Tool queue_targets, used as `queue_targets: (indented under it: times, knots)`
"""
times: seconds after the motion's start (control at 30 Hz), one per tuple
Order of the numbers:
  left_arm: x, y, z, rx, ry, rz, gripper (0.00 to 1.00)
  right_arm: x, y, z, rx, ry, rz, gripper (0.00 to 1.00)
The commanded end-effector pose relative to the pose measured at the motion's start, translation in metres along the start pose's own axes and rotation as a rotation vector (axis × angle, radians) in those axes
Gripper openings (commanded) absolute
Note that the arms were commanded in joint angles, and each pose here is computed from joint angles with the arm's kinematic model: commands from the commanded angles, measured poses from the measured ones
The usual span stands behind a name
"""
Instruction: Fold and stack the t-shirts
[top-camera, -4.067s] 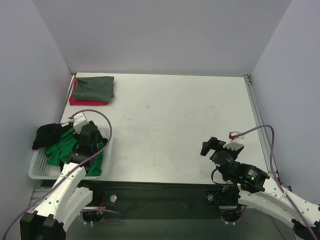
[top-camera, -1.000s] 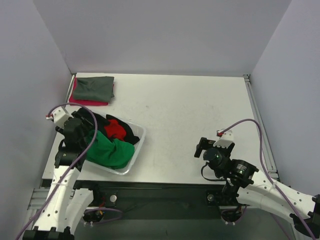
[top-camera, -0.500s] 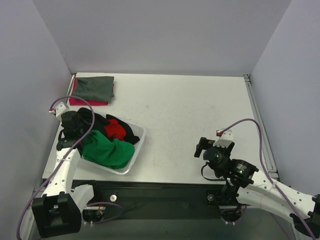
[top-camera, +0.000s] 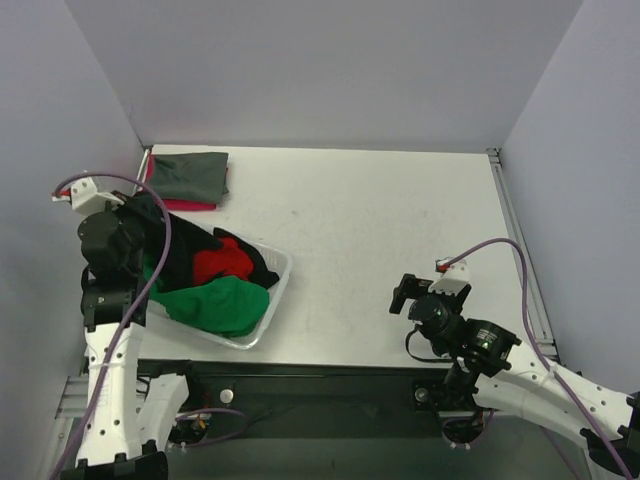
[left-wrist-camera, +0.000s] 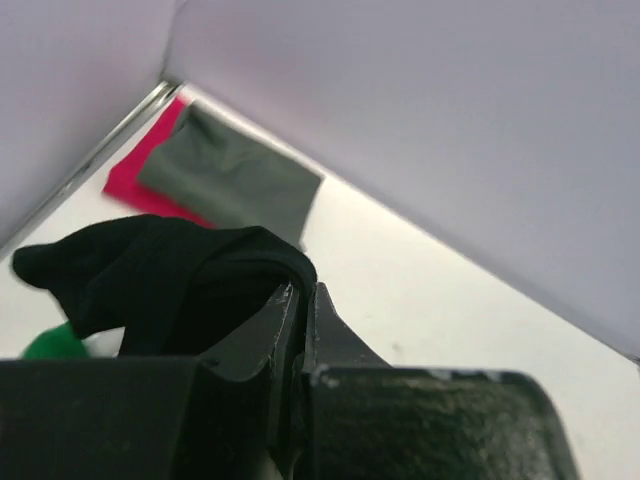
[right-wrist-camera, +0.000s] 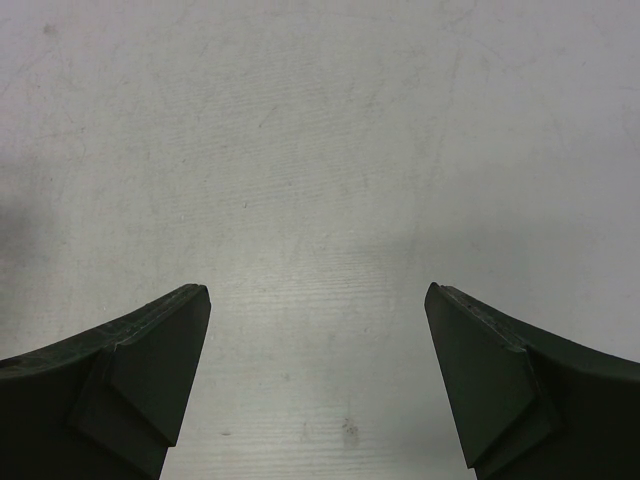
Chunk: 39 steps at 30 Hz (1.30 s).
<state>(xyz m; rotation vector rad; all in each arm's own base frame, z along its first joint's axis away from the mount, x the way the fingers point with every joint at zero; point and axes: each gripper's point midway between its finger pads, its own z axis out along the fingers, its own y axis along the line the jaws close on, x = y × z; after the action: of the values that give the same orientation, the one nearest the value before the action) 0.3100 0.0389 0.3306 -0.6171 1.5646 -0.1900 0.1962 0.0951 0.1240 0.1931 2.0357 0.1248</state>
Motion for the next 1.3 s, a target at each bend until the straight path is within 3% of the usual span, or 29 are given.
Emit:
queue_targets:
  times: [0.0, 0.37, 0.53, 0.67, 0.93, 1.1, 1.27]
  knots:
    - [-0.056, -0.064, -0.033, 0.250, -0.084, 0.051, 0.00, -0.012, -0.001, -0.001, 0.016, -0.032, 0.011, 0.95]
    - [-0.112, -0.205, -0.091, 0.822, -0.059, 0.063, 0.00, -0.016, -0.001, -0.005, -0.001, -0.045, 0.032, 0.95]
    - [-0.152, -0.272, -0.127, 1.043, -0.109, 0.046, 0.00, -0.020, -0.004, -0.007, -0.006, -0.059, 0.048, 0.95]
    - [-0.172, -0.308, -0.124, 1.104, -0.120, 0.052, 0.00, -0.021, -0.004, -0.007, 0.000, -0.061, 0.047, 0.95]
    - [-0.200, -0.328, -0.109, 1.064, -0.165, 0.067, 0.00, -0.018, -0.007, -0.005, 0.024, -0.053, 0.032, 0.95]
    - [-0.227, -0.349, -0.139, 1.177, -0.250, 0.045, 0.00, -0.020, -0.008, -0.005, 0.031, -0.061, 0.032, 0.95]
    - [-0.232, -0.378, -0.156, 1.309, -0.262, 0.006, 0.00, -0.022, -0.011, -0.006, 0.033, -0.076, 0.045, 0.95]
